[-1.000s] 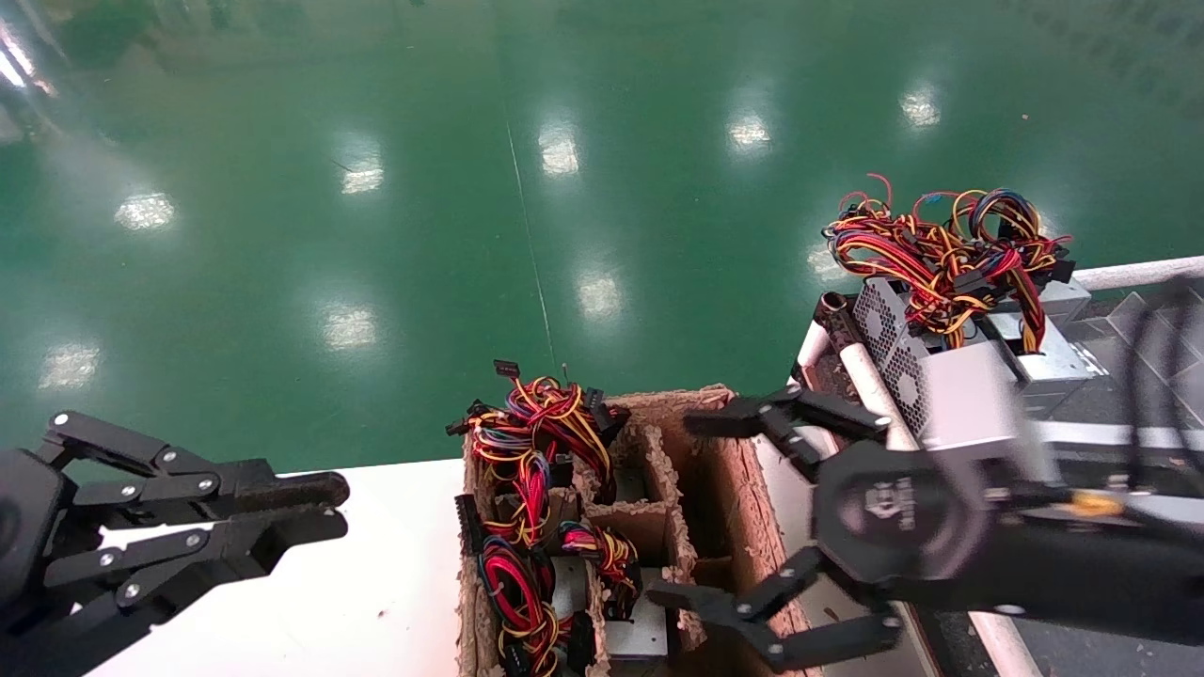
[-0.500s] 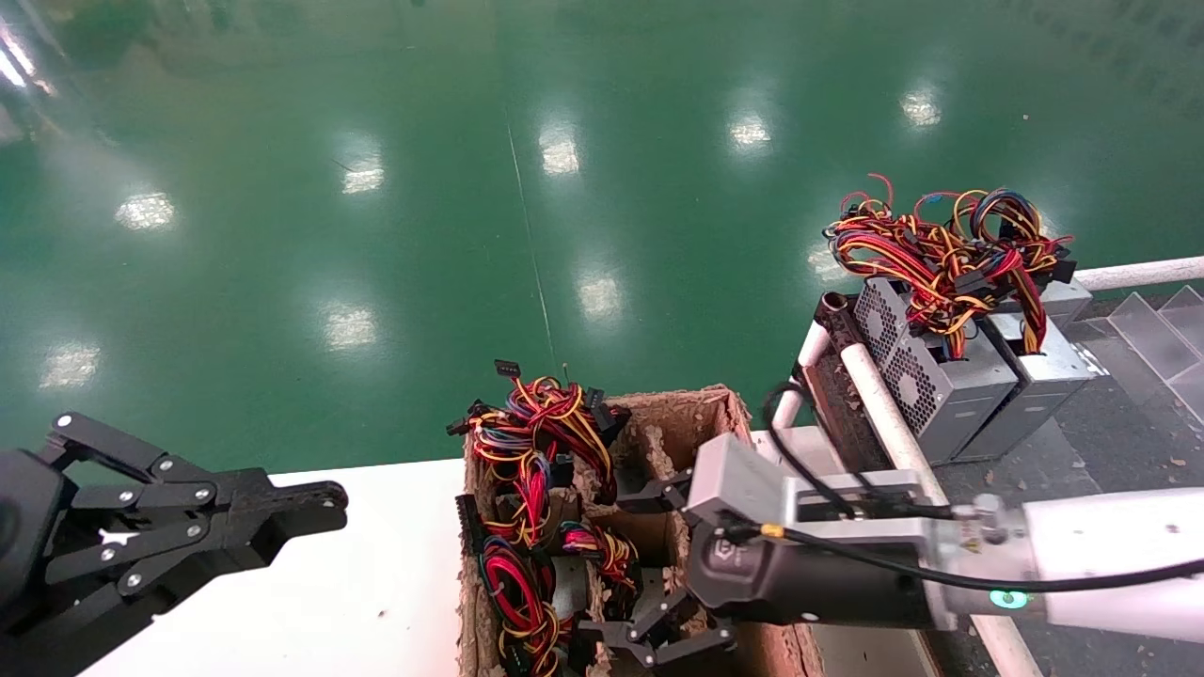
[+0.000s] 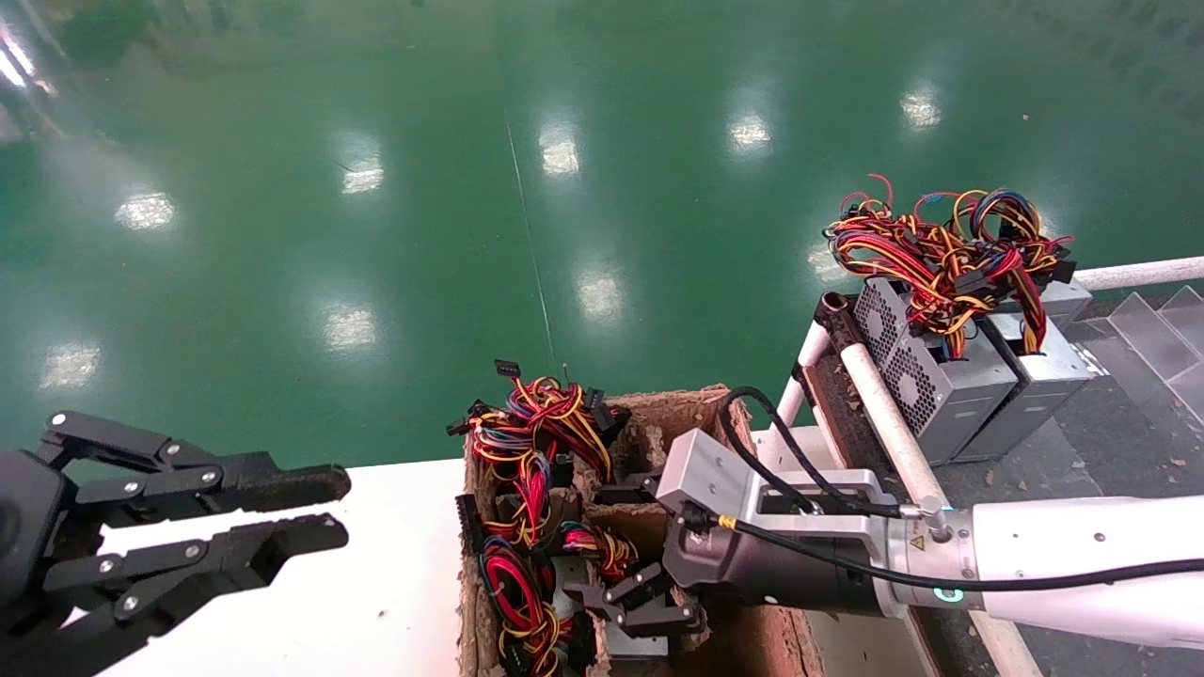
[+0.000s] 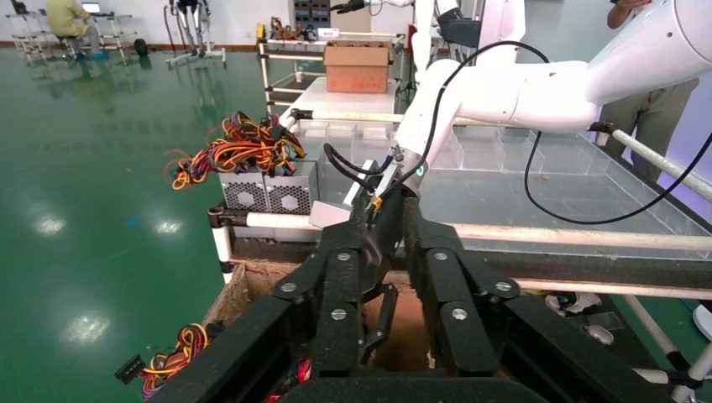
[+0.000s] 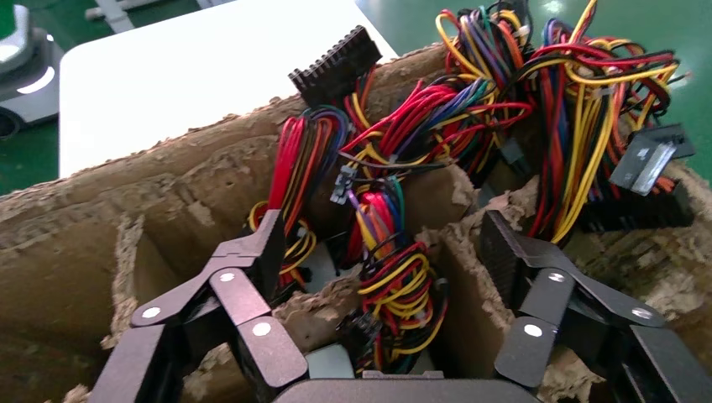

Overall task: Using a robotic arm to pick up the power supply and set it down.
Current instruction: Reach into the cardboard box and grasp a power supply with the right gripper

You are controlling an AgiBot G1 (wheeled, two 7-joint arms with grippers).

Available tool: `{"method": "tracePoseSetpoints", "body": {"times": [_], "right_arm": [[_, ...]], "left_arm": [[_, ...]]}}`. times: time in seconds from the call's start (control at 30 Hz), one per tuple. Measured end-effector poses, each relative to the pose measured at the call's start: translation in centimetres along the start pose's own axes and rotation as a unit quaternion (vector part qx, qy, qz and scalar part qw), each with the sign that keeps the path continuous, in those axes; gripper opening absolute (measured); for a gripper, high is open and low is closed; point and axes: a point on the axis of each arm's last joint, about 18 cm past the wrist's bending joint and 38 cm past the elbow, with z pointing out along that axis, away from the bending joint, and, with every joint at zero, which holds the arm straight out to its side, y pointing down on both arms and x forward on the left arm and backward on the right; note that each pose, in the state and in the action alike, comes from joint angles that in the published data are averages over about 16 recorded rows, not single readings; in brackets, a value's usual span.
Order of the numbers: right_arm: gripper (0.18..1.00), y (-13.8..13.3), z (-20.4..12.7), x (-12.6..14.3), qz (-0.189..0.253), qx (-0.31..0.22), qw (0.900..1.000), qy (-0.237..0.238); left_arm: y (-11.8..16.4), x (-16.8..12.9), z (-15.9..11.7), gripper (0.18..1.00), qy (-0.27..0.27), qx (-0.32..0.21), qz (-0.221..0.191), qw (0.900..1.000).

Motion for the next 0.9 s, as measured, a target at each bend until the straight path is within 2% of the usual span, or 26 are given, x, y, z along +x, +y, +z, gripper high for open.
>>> {"method": "tracePoseSetpoints", "body": {"times": [0.23, 0.37, 0.77, 0.9], "right_arm": [[0.780, 0.09, 0.38, -0.05, -0.004, 0.001, 1.000, 0.007], [0.682, 0.25, 0.48, -0.10, -0.004, 0.000, 1.000, 0.008], [0.395, 0.86, 0.52, -0.14, 0.000, -0.004, 1.000, 0.011], [0.336, 1.00, 0.45, -0.13, 0.002, -0.003, 1.000, 0.013]], "left_arm": [[0.00, 0.00, 0.00, 0.340, 0.000, 0.000, 0.000, 1.0000], [0.00, 0.00, 0.00, 0.406, 0.000, 0.000, 0.000, 1.0000], [0.00, 0.00, 0.00, 0.684, 0.000, 0.000, 0.000, 1.0000], [0.00, 0.00, 0.00, 0.781, 0.000, 0.000, 0.000, 1.0000]]}}
